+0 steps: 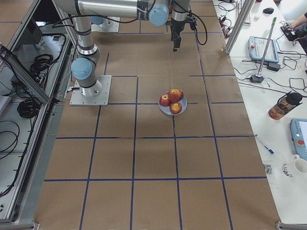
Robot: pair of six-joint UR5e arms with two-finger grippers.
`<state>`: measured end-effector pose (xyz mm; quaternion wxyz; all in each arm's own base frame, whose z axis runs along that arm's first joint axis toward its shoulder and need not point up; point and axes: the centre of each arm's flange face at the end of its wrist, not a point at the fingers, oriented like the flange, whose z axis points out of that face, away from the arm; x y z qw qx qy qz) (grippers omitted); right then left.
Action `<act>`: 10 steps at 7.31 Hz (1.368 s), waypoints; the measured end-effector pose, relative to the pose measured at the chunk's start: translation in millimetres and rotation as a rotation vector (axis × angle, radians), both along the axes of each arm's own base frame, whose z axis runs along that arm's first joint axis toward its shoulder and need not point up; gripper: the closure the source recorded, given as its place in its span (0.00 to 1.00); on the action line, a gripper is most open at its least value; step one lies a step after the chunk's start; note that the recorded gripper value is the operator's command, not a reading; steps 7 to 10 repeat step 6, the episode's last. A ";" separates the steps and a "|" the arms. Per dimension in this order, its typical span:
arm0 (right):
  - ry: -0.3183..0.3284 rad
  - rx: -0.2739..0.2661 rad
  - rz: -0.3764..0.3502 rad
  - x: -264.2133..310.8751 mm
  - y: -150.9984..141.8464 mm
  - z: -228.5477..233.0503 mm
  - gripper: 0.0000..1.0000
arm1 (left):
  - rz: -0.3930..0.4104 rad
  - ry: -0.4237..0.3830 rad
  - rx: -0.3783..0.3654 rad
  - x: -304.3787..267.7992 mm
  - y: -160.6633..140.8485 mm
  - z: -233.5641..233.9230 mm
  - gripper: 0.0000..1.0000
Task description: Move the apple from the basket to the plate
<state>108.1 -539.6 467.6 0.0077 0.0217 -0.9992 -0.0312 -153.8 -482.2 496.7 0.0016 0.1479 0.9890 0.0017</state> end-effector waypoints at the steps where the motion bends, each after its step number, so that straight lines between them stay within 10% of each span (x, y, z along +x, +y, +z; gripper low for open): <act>1: 0.000 0.008 -0.041 6.4 6.1 2.9 0.00 | 0.000 0.000 0.000 0.0 0.0 -0.1 0.01; 10: -0.003 0.002 -0.077 9.1 10.7 8.2 0.00 | 0.000 0.001 0.001 -0.1 0.1 -0.4 0.01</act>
